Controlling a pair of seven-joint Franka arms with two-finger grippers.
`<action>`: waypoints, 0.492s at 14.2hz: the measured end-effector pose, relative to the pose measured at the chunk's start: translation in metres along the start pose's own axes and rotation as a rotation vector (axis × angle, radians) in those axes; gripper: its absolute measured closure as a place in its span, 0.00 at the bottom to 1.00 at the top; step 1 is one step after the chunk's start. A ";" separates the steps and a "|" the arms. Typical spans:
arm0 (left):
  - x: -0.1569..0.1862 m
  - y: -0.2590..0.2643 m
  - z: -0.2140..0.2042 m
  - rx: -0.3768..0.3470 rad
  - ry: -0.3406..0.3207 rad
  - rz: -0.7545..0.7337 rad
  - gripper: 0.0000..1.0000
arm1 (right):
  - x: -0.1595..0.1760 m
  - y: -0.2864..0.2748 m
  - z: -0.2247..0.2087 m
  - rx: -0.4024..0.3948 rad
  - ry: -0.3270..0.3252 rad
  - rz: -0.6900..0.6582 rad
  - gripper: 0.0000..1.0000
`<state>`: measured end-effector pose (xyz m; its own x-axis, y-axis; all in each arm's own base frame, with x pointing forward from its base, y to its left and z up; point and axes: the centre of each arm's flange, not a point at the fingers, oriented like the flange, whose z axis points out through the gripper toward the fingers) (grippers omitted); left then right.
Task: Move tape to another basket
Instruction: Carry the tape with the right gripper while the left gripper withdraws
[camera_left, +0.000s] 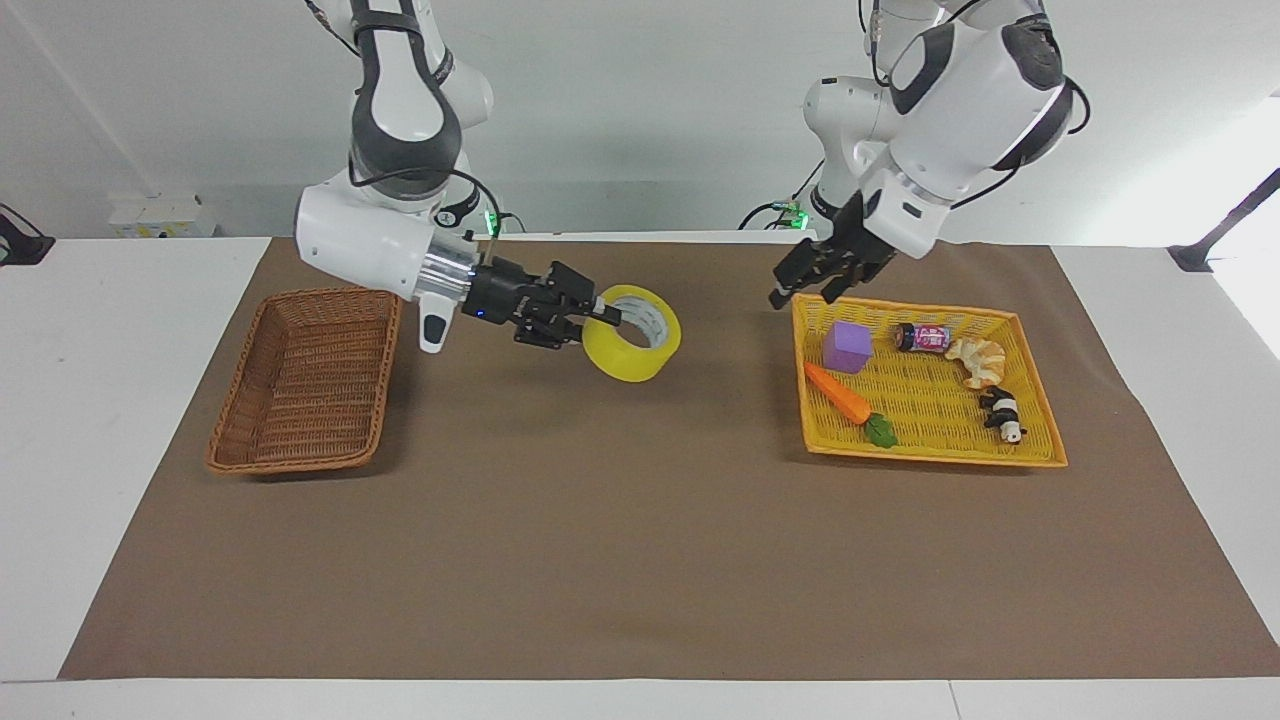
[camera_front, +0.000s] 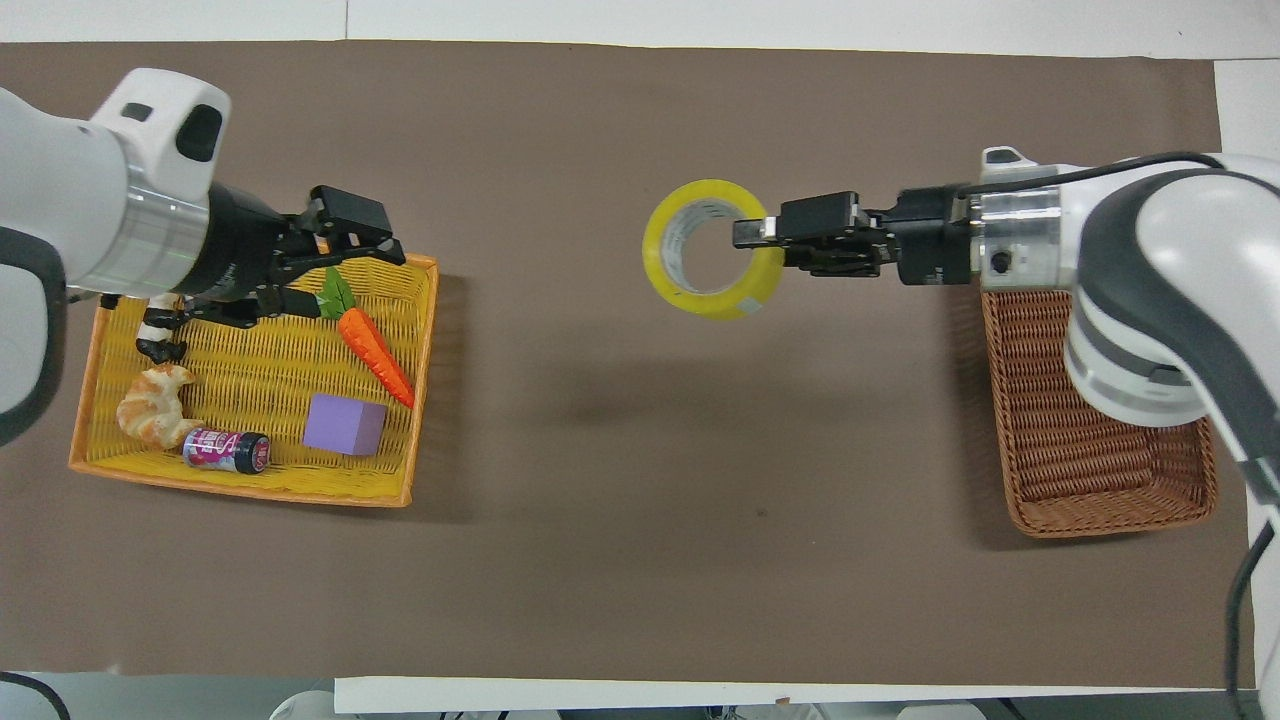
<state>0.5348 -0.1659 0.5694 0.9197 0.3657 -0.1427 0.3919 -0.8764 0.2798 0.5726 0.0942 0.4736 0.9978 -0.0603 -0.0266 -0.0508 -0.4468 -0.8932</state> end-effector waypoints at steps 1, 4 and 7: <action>0.017 -0.024 -0.007 0.005 0.003 -0.049 0.00 | -0.001 0.017 -0.028 -0.012 -0.016 -0.013 0.45; 0.056 -0.085 -0.026 0.084 0.075 -0.086 0.00 | -0.013 0.065 -0.107 -0.070 -0.048 -0.034 0.46; 0.060 -0.097 -0.027 0.192 0.098 0.066 0.00 | -0.034 0.108 -0.173 -0.124 -0.059 -0.031 0.46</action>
<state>0.5524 -0.0504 0.5596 0.9446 0.3263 -0.0349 0.3282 -0.9395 0.0983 0.5258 -0.1062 0.4551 0.9995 0.0058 -0.0295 -0.0214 -0.5545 -0.8319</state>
